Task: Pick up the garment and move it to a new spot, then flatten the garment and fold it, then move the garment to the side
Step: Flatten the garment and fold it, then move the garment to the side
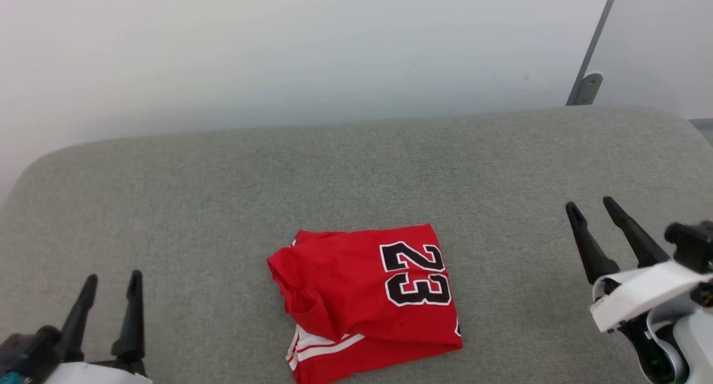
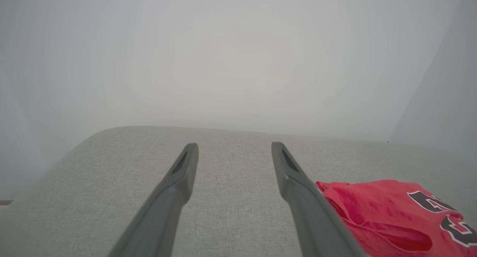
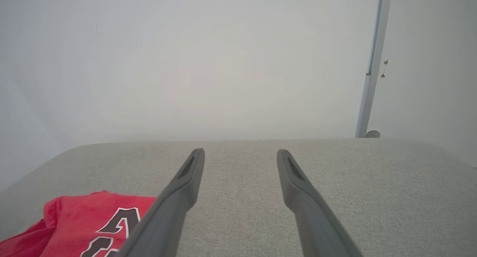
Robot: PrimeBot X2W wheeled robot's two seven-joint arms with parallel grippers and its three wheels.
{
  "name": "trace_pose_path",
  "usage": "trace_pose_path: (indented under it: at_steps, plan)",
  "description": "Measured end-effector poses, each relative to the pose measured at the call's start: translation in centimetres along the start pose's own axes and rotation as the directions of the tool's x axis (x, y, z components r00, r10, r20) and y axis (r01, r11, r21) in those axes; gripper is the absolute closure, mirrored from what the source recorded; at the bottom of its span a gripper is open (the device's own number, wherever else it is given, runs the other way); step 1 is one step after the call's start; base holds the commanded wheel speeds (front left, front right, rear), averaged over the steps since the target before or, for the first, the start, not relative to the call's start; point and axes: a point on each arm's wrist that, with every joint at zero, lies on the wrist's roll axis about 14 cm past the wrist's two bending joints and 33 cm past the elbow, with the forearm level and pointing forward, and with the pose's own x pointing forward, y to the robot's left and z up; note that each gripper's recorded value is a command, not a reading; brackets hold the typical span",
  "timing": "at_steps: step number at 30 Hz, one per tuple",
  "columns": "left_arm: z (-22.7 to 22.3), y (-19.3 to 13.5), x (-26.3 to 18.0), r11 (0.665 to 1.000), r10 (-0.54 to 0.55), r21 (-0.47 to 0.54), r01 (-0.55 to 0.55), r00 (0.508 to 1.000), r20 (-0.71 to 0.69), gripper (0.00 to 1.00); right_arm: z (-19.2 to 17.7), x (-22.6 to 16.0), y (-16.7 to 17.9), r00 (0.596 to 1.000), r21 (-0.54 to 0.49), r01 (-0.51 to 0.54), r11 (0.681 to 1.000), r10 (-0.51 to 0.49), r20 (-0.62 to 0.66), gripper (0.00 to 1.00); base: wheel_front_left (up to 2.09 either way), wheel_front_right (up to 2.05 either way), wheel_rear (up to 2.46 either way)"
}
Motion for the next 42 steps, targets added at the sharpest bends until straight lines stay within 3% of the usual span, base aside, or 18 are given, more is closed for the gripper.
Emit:
trace_pose_path:
  at_steps: [13,25,34,42]
  plan:
    - [0.3,1.9,-1.3,0.998,0.063,0.005,-0.063,0.998,0.005,0.00,-1.2,-3.1,-2.7,0.994,0.014,0.104,0.994,-0.105,0.007,0.00,0.00,0.00,0.00]
    - [-0.3,2.9,-2.8,0.995,0.099,0.006,-0.099,0.995,-0.014,0.00,-1.6,-3.5,-2.9,0.992,0.022,0.123,0.992,-0.123,0.008,0.00,0.00,0.00,0.00]
    - [-0.3,3.2,-3.5,0.994,0.108,0.007,-0.107,0.994,-0.016,0.00,-2.5,-2.6,-1.3,0.996,0.031,0.084,0.996,-0.083,-0.033,0.00,0.00,0.00,0.00]
    - [-0.3,4.1,-4.9,0.990,0.137,0.017,-0.137,0.990,-0.025,0.00,-6.2,-0.5,3.6,0.978,0.093,-0.037,0.995,0.055,-0.199,0.00,0.00,0.00,0.00]
